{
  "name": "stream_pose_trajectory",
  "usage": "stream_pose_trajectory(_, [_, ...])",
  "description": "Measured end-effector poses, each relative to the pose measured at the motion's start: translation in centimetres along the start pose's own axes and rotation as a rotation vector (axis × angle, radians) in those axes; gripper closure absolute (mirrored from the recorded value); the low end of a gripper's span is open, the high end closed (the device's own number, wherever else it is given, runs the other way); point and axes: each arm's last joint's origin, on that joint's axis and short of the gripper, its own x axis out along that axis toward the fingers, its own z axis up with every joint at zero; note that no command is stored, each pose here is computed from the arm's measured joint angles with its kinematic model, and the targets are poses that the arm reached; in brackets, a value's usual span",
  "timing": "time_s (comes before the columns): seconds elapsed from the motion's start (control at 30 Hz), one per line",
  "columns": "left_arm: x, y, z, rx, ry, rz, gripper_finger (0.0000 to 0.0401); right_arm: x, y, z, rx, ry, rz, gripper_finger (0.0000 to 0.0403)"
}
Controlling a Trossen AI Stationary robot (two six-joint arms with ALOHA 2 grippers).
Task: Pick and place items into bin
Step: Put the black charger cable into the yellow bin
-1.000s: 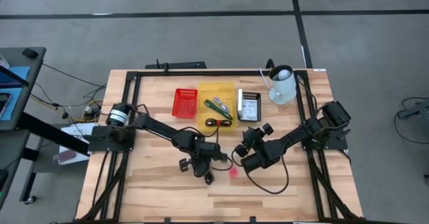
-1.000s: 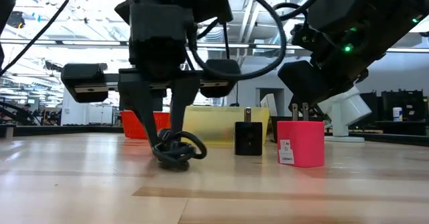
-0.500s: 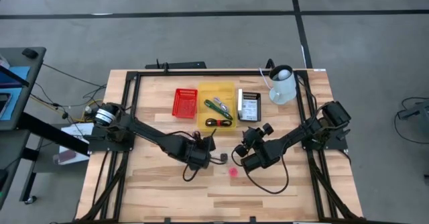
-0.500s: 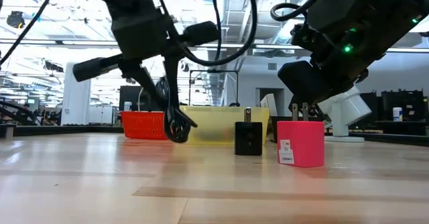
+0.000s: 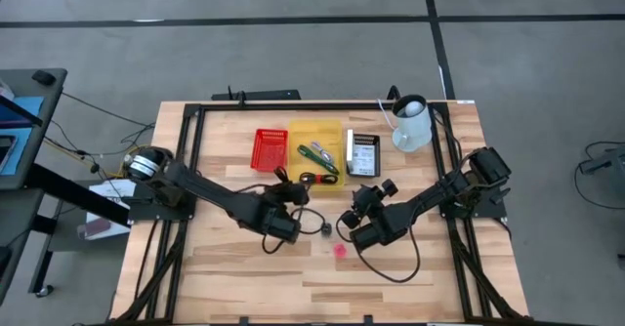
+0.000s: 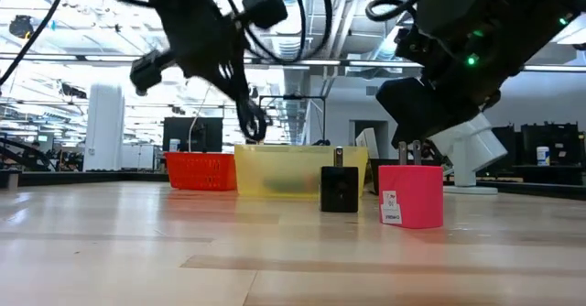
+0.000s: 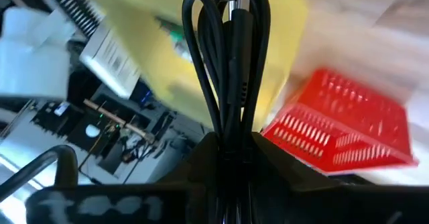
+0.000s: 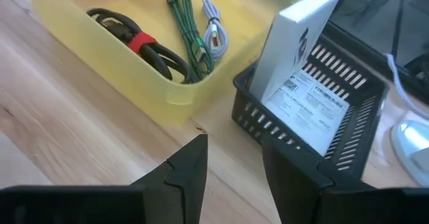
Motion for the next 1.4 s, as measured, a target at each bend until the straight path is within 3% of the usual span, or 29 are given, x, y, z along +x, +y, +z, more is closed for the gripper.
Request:
stream_pose_trajectory(0.23, [-1.1, 1.8, -5.1, -0.202, -0.039, 0.069, 0.035, -0.9, 0.2, 1.5, -0.019, 0.004, -0.011, 0.0267])
stream_pose_trajectory(0.47, [-0.5, 3.8, -11.3, -0.479, -0.35, 0.115, 0.0352, -1.9, 0.9, 3.3, 0.01, -0.012, 0.006, 0.027])
stream_pose_trajectory(0.7, [2.9, 4.9, -15.4, -0.533, -0.538, 0.182, 0.0352, -4.4, 1.6, 5.5, 0.025, -0.07, 0.036, 0.027])
stream_pose_trajectory(0.9, [7.3, 4.4, -16.0, -0.599, -0.502, 0.076, 0.0343, -7.1, 2.1, 7.0, 0.012, -0.132, 0.071, 0.0271])
stream_pose_trajectory(1.07, [10.4, 3.9, -14.6, -0.674, -0.482, -0.044, 0.0324, -8.6, 2.4, 7.6, -0.009, -0.194, 0.09, 0.0271])
stream_pose_trajectory(1.4, [12.8, 3.3, -10.9, -0.557, -0.493, -0.142, 0.0281, -8.8, 2.4, 7.6, -0.021, -0.198, 0.09, 0.0271])
